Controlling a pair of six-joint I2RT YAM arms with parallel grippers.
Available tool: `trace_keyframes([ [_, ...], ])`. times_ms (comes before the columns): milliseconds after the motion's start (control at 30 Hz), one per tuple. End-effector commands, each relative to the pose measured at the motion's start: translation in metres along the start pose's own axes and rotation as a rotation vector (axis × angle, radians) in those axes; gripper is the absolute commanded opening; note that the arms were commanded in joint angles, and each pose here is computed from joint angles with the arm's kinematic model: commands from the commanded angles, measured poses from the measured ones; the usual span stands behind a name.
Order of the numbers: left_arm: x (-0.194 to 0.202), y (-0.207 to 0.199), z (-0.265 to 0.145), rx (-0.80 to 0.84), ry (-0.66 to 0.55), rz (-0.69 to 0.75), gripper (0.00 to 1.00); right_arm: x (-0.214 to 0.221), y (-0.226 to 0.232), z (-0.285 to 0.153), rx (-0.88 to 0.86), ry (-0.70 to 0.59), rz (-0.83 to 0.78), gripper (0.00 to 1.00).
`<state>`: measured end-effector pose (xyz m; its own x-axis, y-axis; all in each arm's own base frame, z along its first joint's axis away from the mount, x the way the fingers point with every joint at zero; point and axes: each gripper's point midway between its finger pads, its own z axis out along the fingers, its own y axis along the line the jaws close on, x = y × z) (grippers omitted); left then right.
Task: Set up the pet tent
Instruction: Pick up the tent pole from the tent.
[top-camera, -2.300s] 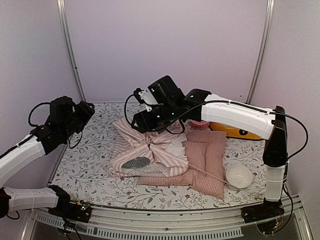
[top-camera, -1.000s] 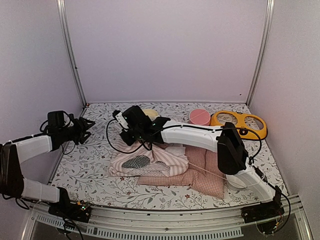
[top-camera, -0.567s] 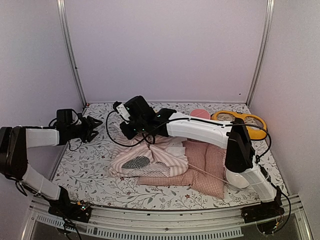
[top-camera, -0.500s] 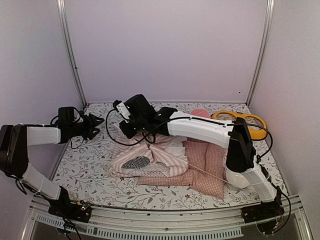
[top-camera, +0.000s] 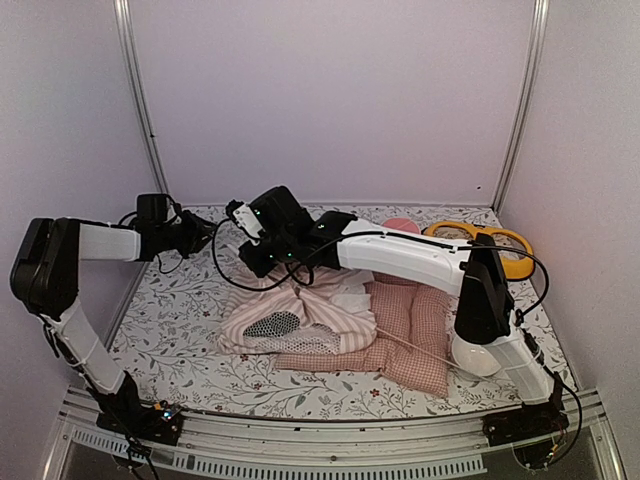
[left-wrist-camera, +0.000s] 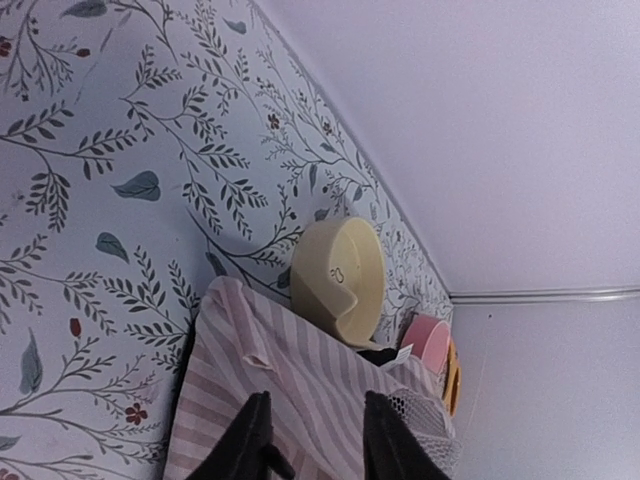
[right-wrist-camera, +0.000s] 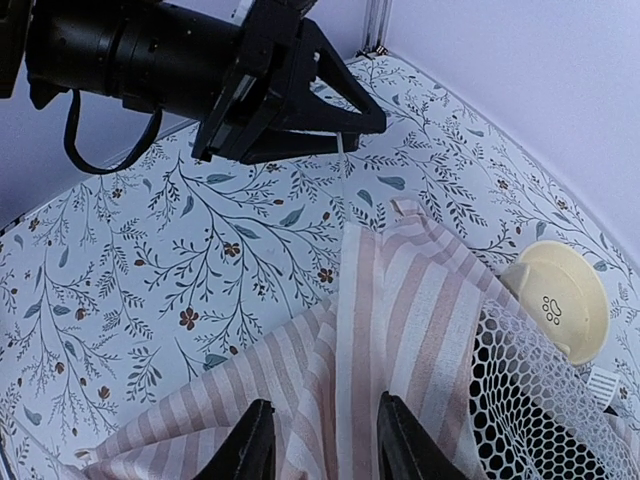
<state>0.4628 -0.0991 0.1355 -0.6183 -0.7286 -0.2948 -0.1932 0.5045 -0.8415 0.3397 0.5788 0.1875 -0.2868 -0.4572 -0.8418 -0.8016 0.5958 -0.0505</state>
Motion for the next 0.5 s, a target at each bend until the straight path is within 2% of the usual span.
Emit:
trace_keyframes([
  [0,0.009,-0.008,0.011,0.0,0.027,-0.002,0.18,-0.007,-0.004,-0.005,0.008,-0.019,-0.049,0.37],
  [133,0.013,-0.014,0.008,0.013,0.036,-0.006,0.0,0.008,-0.012,0.012,0.062,0.003,-0.111,0.37],
  [333,0.008,-0.028,-0.001,0.03,0.025,0.006,0.0,0.025,-0.015,0.024,0.09,0.04,-0.172,0.36],
  [467,0.007,-0.034,-0.005,0.034,0.02,0.01,0.0,0.004,-0.009,0.008,0.092,-0.008,-0.149,0.36],
])
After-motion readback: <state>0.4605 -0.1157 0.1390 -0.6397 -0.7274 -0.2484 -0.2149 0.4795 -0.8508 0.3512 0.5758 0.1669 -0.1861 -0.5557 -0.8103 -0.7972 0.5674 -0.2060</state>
